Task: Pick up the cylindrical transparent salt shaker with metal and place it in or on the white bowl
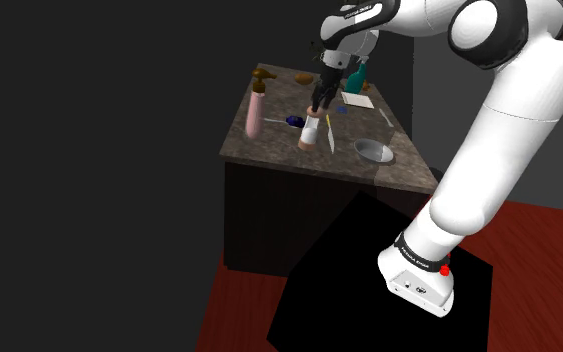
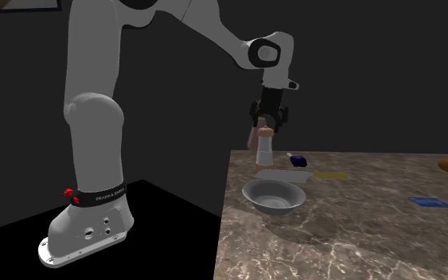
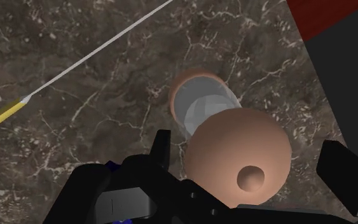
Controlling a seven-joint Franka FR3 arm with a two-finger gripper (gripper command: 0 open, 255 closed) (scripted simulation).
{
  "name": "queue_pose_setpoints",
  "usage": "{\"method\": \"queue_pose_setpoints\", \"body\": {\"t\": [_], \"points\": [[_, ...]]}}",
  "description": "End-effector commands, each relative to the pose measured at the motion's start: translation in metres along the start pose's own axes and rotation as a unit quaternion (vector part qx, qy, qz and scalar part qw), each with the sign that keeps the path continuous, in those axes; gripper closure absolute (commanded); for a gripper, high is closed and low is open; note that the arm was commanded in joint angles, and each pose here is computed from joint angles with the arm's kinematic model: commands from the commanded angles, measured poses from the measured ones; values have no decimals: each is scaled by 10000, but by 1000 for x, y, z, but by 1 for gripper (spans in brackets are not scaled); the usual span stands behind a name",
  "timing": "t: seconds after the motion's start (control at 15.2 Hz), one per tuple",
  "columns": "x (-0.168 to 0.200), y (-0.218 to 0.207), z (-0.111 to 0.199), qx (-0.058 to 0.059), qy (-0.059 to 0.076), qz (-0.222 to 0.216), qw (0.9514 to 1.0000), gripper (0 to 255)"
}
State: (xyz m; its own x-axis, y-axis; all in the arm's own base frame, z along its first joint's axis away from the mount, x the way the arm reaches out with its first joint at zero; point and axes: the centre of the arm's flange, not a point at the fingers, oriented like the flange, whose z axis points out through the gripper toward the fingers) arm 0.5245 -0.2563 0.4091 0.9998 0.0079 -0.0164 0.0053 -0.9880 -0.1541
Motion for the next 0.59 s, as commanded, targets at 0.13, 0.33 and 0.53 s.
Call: {"method": "queue_pose_setpoints", "body": {"t": [0.13,0.33,0.53], "points": [[-1,0,12,-1,3,0,10000,0],[-1,0,12,-1,3,0,10000,0],[-1,0,12,0,3,0,10000,0]]}}
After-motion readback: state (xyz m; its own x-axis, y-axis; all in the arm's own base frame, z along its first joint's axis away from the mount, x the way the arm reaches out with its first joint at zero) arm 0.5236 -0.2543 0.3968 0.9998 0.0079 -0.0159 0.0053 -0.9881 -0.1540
